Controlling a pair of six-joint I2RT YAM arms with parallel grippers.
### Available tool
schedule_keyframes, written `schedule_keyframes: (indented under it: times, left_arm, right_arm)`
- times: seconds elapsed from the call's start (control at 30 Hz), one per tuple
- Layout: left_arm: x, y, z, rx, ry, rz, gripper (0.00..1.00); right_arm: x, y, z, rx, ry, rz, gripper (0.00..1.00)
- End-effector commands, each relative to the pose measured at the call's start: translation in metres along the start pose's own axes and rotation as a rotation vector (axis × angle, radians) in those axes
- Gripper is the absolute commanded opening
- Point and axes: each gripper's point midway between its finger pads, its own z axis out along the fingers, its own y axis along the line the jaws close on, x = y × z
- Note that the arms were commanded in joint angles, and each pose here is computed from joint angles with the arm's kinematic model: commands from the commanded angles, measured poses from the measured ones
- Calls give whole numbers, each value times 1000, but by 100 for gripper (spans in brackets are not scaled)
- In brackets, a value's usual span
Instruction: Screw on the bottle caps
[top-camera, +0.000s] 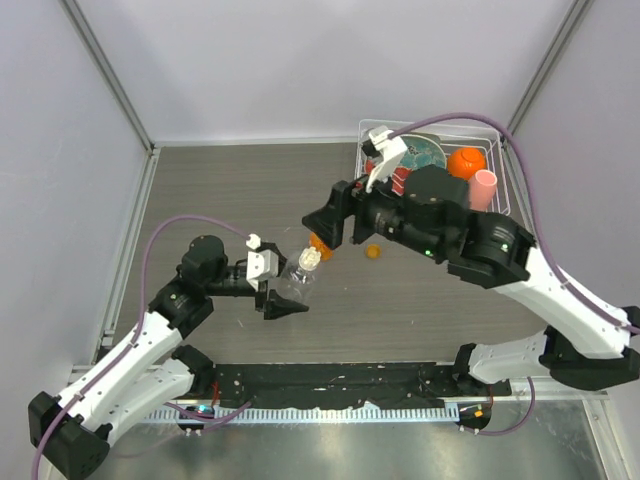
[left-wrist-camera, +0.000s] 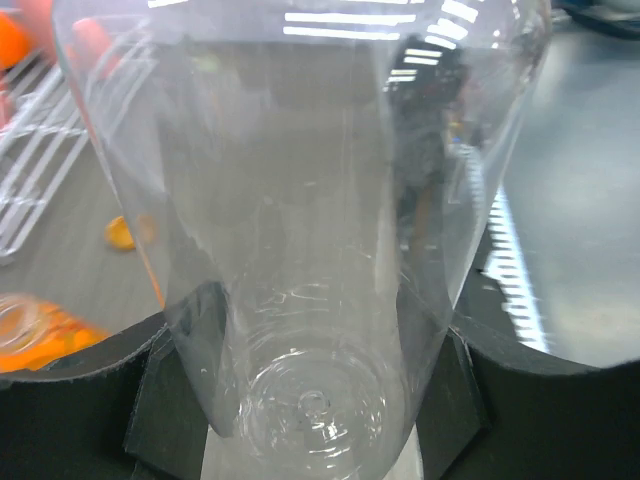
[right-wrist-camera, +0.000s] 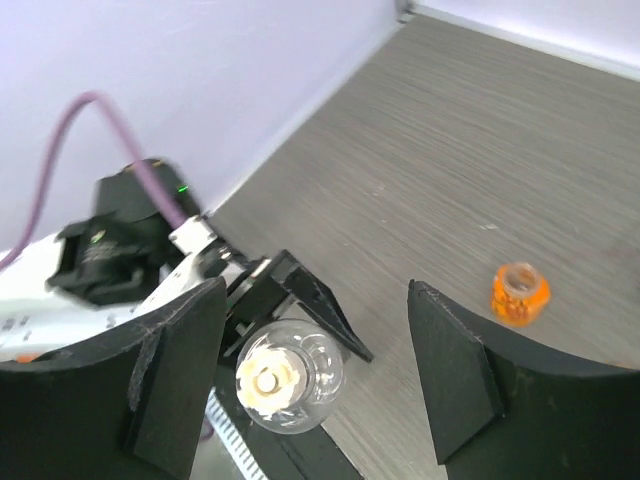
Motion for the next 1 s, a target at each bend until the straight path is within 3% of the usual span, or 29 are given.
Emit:
schedule_keyframes:
  times: [0.0,0.2,0.33,0.97]
  left_arm:
    - [-21,-55,-6,321,-71,-9,13]
    - [-30,-94,-24,569,-97,-59,12]
    - [-31,-102,-29,636,-94,-98,11]
    - [-33,-105,-31,670,-89,-127,7]
  right_arm:
    - [11,49,-27,-370,48,-190,78]
    - [22,74,-55,-617,14,-335,76]
    - [24,86,-75,-742,-44,-390,76]
    - [53,96,-55,-836,40,-424,68]
